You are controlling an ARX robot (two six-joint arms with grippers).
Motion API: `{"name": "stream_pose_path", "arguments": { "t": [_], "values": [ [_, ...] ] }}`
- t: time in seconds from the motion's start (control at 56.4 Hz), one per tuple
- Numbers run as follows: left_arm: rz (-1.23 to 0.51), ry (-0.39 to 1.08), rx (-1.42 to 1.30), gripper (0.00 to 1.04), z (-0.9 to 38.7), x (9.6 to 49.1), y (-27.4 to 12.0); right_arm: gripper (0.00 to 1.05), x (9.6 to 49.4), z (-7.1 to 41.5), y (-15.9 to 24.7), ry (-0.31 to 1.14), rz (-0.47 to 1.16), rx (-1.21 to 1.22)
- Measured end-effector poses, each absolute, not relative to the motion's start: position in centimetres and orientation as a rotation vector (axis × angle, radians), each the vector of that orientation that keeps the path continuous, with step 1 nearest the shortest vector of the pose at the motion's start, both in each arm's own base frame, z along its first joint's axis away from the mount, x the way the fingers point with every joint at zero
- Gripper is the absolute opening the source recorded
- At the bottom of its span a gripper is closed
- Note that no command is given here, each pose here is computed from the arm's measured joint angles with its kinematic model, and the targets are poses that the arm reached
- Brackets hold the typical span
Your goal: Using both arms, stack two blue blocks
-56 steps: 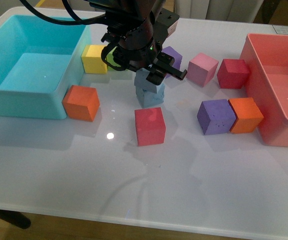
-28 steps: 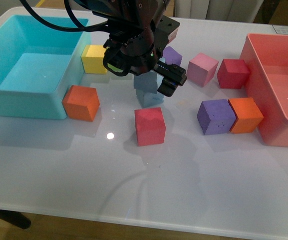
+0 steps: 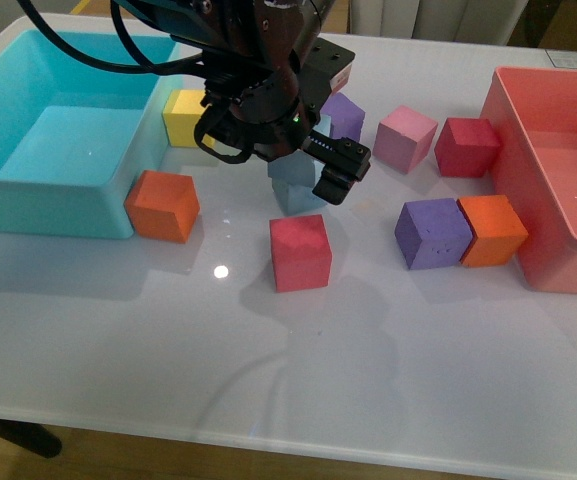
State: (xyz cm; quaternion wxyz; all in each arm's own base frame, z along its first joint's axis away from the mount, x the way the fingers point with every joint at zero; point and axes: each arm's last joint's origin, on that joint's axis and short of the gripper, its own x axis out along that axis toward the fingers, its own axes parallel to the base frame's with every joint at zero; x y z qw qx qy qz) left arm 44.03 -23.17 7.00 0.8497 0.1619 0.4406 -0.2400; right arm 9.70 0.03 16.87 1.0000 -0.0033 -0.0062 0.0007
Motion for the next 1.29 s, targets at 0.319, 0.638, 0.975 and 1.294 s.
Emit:
{"name": "stream_pose_path", "arguments": {
  "t": [0.319, 0.638, 0.975, 1.294],
  "values": [
    [-0.496, 0.837, 0.245, 0.96, 11.3, 41.0, -19.5, 0.96, 9.7, 16.9, 0.0, -0.012, 0.001, -0.007],
    [-0.437, 0.702, 0.158, 0.96, 14.8, 34.5, -12.9, 0.96, 9.7, 16.9, 0.0, -0.012, 0.001, -0.007],
    [-0.004, 0.017, 0.012, 0.48, 16.2, 25.3, -4.2, 0.96, 9.7, 16.9, 0.0, -0.012, 0.004, -0.007],
    [-0.006, 0.01, 0.003, 0.02, 16.2, 20.0, -1.9, 0.96, 9.7, 16.9, 0.0, -0.012, 0.003, -0.007]
  ]
}}
